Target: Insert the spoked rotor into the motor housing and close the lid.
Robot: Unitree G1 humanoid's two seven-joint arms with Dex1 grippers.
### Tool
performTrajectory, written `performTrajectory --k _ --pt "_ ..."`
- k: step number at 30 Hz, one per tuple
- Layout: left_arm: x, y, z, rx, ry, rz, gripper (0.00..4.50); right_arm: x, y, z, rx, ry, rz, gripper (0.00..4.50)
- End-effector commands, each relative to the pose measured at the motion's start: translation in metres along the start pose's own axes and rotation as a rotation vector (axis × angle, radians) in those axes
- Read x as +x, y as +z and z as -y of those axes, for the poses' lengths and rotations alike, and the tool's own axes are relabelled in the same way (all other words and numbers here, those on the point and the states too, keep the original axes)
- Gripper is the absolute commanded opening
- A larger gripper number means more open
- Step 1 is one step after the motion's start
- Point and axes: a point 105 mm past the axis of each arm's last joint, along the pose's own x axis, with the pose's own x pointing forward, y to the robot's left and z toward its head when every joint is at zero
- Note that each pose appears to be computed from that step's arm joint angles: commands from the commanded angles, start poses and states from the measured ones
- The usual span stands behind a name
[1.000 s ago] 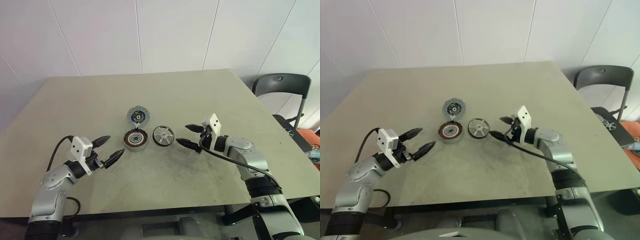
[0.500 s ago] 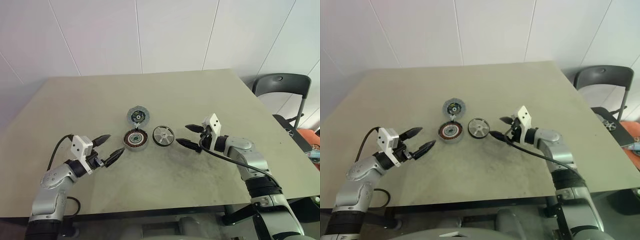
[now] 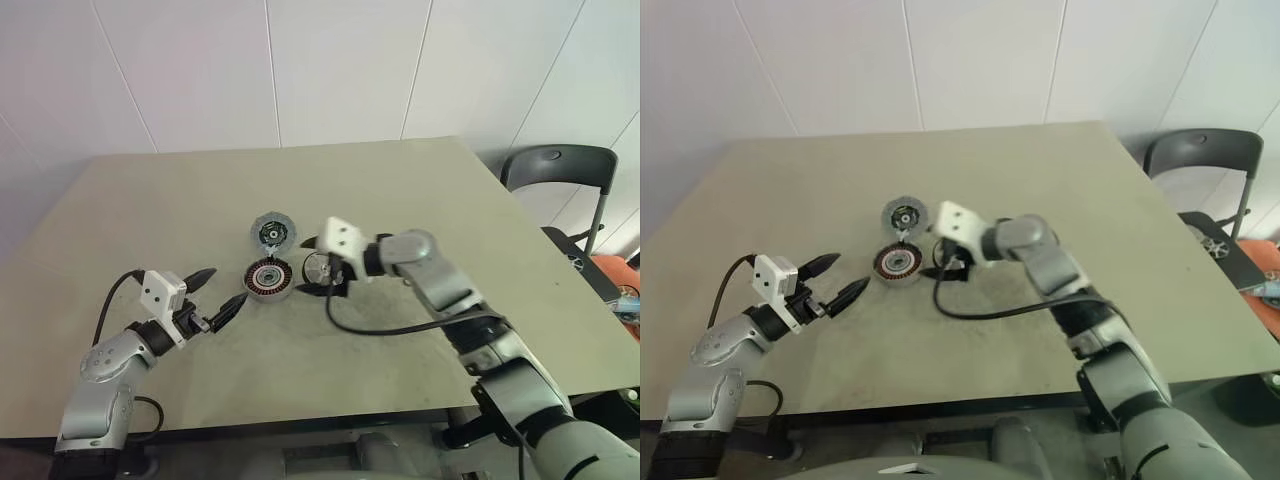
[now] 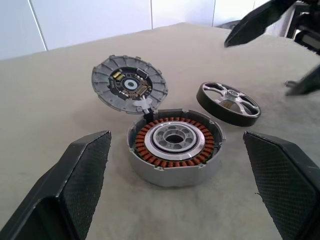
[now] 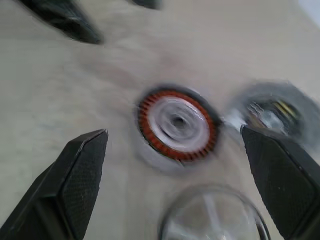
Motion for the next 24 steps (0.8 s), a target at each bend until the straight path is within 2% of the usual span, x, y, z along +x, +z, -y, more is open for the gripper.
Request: performTrajectory --k 1,4,13,22,24 --pt "-0.007 0.013 -0.004 0.039 0.025 0.023 4.5 0.011 0.005 -0.004 -0.149 0.093 -0.071 4.47" --pt "-0.012 0.013 -0.009 0.044 0.058 0.018 4.5 0.024 0.012 -0.003 -0.254 0.153 -0.116 4.47" --pt "-0.011 0.013 -0.008 0.038 0.076 0.034 4.5 0.043 0.003 0.017 -0.5 0.196 -0.324 4.47" --pt "-0.013 0.012 -0.008 0.035 0.09 0.042 4.5 0.045 -0.011 0.019 -0.567 0.258 -0.413 4.47" --pt "-0.013 0.012 -0.008 0.035 0.091 0.043 4.5 0.047 -0.012 0.016 -0.559 0.273 -0.404 4.08"
